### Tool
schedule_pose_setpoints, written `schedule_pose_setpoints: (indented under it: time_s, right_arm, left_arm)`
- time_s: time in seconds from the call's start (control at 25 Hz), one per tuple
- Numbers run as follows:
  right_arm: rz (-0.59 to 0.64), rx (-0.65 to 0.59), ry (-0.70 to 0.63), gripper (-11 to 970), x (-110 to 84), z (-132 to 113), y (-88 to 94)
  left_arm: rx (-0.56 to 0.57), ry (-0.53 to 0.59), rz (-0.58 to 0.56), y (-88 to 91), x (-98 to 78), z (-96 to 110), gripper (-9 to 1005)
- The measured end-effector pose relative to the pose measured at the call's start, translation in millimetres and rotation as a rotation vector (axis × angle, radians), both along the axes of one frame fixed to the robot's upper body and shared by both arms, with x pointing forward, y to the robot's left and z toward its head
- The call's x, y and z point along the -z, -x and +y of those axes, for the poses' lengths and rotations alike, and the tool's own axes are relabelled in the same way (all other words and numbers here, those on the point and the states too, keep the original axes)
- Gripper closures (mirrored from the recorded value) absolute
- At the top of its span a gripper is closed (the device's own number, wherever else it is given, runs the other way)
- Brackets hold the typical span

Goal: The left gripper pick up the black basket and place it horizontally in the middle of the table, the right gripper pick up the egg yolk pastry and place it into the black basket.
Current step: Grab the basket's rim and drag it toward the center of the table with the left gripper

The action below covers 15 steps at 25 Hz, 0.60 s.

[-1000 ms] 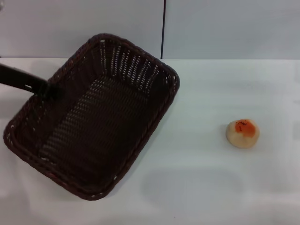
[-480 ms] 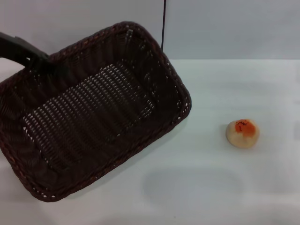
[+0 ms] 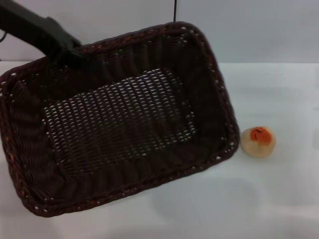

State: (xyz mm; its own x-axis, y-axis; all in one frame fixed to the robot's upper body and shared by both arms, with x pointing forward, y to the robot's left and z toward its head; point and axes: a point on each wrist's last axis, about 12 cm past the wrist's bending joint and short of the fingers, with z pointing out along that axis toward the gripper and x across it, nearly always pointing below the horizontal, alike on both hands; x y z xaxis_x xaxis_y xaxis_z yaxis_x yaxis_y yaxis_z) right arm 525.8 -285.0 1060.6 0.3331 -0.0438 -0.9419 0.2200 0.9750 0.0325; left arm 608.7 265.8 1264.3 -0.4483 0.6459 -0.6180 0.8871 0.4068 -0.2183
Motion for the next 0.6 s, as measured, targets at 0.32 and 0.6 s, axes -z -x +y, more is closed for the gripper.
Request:
schedule_pose_setpoints:
  time_s: [0.32,0.6]
  right_arm:
    - [0.004,0.004,-0.004,346,1.5,0,2.2]
    - [0.013,0.011,-0.007,345,4.0,-2,6.0]
  left_arm:
    - [0.197,-0.027,0.014,-4.4,-1.3,-55,806]
    - [0.304,-0.038,0.034,-3.6,8.3,-88,803]
